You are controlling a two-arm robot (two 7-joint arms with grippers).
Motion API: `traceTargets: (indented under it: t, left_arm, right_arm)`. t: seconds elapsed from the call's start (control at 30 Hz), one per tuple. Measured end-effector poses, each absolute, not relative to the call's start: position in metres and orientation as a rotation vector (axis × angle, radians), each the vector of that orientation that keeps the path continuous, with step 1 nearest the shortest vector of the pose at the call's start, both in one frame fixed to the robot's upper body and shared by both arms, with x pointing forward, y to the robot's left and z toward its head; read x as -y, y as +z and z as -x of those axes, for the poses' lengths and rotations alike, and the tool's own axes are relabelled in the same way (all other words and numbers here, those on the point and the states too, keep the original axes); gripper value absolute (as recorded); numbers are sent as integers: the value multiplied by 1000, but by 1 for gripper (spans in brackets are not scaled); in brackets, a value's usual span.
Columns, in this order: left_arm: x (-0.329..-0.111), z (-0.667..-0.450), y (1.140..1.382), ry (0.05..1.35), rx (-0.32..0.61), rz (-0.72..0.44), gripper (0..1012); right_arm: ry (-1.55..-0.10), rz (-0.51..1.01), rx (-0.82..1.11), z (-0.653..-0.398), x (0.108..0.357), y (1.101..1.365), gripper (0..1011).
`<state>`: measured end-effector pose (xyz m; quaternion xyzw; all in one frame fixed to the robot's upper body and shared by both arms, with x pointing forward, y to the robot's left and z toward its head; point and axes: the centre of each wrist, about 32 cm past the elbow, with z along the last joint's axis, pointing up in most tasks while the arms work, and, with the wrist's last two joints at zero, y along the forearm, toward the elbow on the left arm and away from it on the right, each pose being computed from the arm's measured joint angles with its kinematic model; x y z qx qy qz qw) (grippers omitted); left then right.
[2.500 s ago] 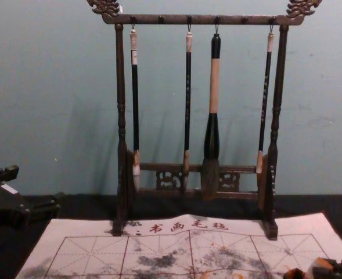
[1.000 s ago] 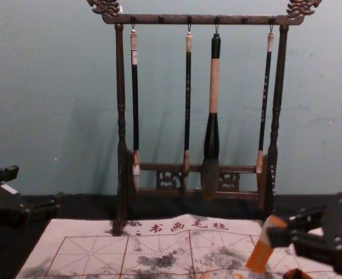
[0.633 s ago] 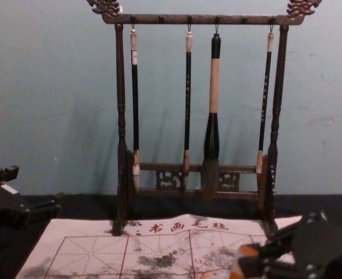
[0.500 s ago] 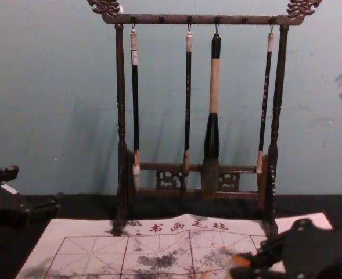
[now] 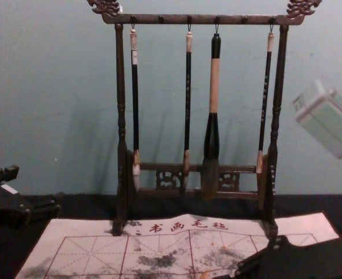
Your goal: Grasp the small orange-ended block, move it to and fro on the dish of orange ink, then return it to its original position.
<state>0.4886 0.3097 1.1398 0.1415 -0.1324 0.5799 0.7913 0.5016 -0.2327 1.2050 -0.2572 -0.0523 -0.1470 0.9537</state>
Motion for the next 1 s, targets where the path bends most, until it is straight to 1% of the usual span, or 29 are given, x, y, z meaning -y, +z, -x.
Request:
traceTargets:
  t: [1.0]
  left_arm:
    - [-310,-489,1140,1248,285,-304,1001]
  right_arm:
    - [-302,556,95,-514,215,1200,88]
